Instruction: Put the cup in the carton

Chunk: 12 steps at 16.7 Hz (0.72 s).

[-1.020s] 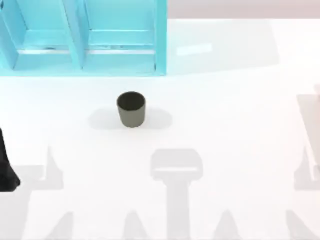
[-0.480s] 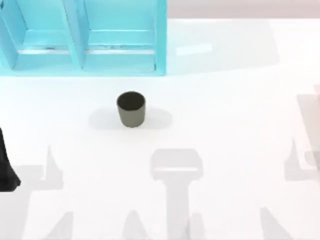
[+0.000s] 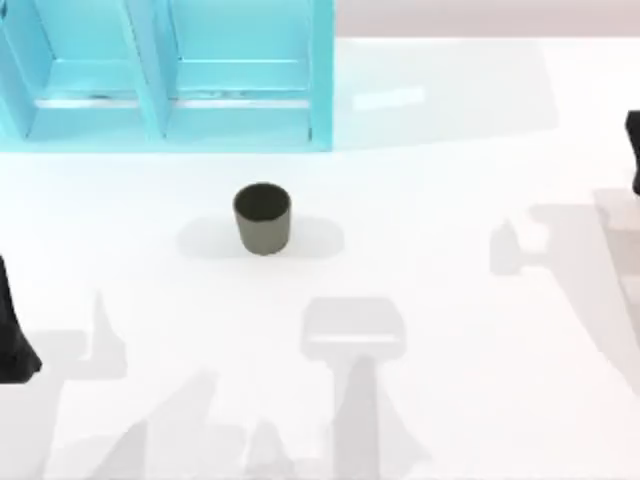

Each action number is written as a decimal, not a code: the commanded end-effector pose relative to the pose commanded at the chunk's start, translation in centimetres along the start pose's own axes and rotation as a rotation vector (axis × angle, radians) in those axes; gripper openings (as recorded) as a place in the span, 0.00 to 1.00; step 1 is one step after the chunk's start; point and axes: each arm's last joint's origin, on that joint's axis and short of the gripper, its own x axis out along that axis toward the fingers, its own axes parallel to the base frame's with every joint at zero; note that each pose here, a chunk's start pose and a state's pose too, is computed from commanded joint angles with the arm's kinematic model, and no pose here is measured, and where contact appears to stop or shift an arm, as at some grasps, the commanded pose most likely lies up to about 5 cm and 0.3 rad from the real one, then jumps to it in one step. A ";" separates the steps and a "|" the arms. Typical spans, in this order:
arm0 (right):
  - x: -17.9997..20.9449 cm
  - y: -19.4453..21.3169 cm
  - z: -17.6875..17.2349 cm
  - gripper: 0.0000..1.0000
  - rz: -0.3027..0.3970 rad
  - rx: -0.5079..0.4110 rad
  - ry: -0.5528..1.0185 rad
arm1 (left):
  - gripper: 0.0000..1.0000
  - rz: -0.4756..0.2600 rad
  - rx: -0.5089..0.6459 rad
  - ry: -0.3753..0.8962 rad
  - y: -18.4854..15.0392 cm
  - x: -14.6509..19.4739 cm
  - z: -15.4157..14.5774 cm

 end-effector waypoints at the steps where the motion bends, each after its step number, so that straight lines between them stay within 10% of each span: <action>1: 1.1 1.3 1.5 1.00 0.001 0.009 0.054 | 1.00 0.000 0.000 0.000 0.0 0.0 0.0; 6: 8.6 9.6 6.2 1.00 -0.032 0.029 0.302 | 1.00 0.000 0.000 0.000 0.0 0.0 0.0; 12: 18.1 19.9 3.7 1.00 -0.129 -0.003 0.518 | 1.00 0.000 0.000 0.000 0.0 0.0 0.0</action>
